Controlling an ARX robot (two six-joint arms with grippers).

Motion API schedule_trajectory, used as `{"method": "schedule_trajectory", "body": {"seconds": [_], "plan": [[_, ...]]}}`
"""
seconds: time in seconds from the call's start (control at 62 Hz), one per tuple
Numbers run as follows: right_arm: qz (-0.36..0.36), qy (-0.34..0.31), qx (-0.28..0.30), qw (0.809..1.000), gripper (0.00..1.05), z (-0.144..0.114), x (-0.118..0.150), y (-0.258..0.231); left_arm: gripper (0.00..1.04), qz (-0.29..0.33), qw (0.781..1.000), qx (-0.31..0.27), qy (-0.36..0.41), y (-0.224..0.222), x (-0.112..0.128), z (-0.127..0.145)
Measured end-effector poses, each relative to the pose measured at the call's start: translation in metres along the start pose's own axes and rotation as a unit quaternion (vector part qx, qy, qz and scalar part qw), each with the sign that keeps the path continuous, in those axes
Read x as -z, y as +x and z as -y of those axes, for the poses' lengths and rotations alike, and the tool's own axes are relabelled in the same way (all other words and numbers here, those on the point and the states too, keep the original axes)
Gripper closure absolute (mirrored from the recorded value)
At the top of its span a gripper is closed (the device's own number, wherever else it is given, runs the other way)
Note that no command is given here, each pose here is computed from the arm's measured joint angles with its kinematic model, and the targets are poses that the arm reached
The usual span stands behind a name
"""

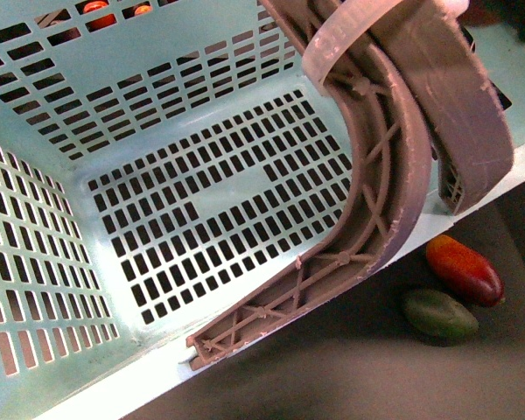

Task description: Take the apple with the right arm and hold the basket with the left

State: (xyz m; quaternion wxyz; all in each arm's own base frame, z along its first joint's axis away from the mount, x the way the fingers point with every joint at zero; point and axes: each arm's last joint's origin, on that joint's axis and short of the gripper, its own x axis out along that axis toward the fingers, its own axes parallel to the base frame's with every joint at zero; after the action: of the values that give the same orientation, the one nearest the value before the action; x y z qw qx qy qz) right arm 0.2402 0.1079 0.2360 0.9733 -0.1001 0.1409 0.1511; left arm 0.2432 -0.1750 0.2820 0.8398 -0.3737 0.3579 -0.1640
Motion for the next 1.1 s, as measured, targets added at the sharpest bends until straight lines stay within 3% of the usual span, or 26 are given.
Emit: {"method": "schedule_trajectory", "body": {"seconds": [0.097, 0.242, 0.548, 0.903, 1.097], "plan": [[-0.026, -0.002, -0.01, 1.0, 0.3, -0.012, 0.012, 0.012, 0.89, 0.001, 1.0, -0.001, 0.0, 0.0, 0.0, 0.0], [-0.022, -0.001, -0.01, 1.0, 0.08, -0.013, 0.011, 0.01, 0.89, 0.001, 1.0, 0.0, 0.0, 0.0, 0.0, 0.0], [0.031, 0.009, 0.108, 0.994, 0.09, 0.028, 0.009, -0.036, 0.89, 0.003, 1.0, -0.007, 0.001, 0.001, 0.0, -0.001], [0.031, 0.002, 0.103, 0.994, 0.09, 0.028, 0.01, -0.036, 0.89, -0.004, 1.0, -0.002, 0.0, 0.001, 0.001, -0.001], [0.131, 0.077, 0.15, 0.977, 0.36, 0.037, 0.032, -0.049, 0.89, -0.003, 1.0, -0.003, 0.0, 0.001, 0.001, -0.001]]}}
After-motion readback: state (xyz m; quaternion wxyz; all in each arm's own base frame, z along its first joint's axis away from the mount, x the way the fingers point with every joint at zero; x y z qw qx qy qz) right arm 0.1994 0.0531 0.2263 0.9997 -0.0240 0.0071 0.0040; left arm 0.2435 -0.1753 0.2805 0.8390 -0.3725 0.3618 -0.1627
